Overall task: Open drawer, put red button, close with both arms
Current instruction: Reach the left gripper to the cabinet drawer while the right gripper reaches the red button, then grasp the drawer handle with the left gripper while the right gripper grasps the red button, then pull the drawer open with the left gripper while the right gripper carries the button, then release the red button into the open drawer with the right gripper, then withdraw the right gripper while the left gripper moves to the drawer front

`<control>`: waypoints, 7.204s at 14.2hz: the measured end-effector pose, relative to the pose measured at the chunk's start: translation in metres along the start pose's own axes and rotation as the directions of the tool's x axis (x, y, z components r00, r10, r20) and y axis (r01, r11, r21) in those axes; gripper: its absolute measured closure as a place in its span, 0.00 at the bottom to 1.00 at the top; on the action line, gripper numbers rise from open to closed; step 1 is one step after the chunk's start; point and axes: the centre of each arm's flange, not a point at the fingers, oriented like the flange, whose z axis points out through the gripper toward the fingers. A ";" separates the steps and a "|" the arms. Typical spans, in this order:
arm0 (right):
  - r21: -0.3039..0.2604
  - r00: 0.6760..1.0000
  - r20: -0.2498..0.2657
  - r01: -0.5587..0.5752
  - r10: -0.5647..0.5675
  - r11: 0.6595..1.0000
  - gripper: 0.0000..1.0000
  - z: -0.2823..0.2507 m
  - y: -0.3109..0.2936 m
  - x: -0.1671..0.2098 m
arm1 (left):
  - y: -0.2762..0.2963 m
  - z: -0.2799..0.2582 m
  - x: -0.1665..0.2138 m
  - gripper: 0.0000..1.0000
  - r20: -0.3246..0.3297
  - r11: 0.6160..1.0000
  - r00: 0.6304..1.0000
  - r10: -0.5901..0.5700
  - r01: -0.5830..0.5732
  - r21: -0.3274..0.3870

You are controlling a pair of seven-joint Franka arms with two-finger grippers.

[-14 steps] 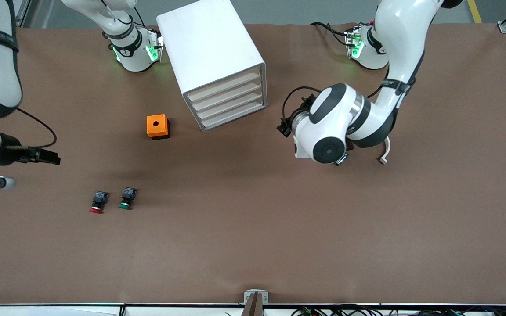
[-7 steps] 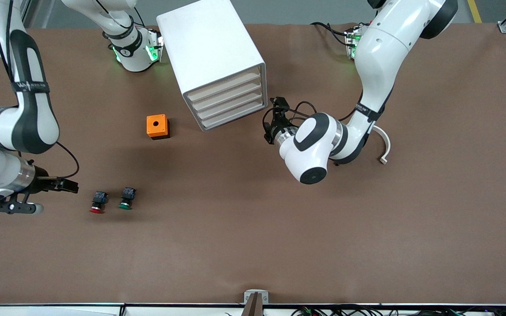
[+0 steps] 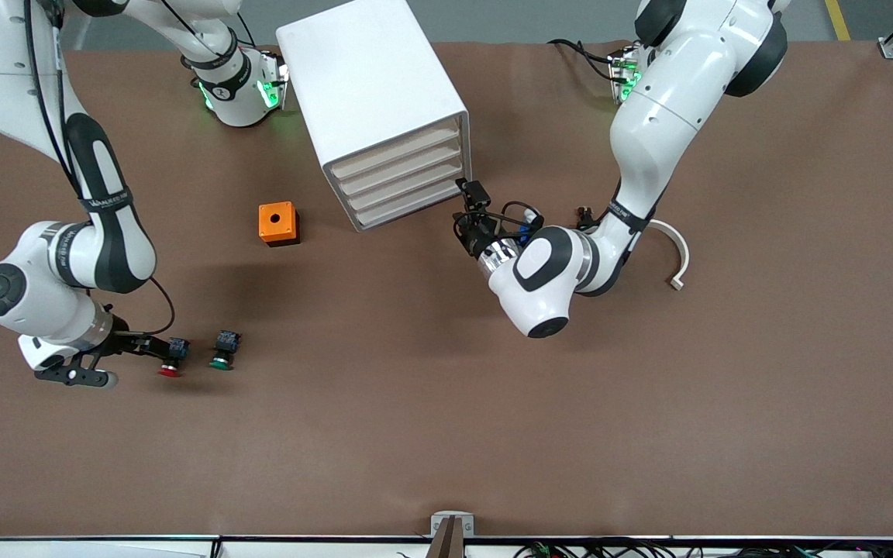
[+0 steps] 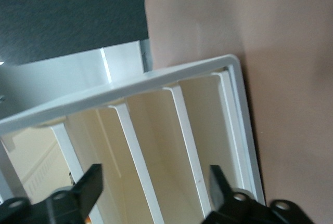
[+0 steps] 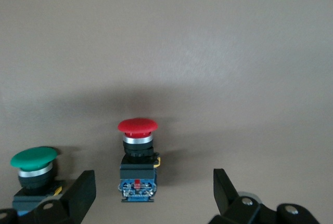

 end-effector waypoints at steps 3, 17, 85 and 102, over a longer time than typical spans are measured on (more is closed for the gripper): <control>0.038 0.999 0.030 -0.043 0.042 0.998 0.00 0.021 -0.006 -0.005 | 0.009 0.014 -0.002 0.32 0.021 0.999 1.000 -0.011 0.010 0.045; 0.038 0.998 0.049 -0.032 0.030 0.999 0.07 0.042 -0.018 -0.010 | -0.003 0.080 -0.030 0.38 -0.019 0.993 1.000 0.007 -0.004 0.116; -0.104 0.904 0.212 -0.357 0.371 0.928 0.00 -0.265 -0.341 -0.168 | -0.048 -0.197 0.005 0.00 -0.362 0.261 0.396 0.844 -0.893 -0.367; -0.020 0.958 0.284 0.054 -0.046 0.998 0.00 -0.328 -0.020 -0.055 | -0.080 -0.151 -0.048 0.00 -0.853 0.216 0.182 0.489 -0.973 -0.083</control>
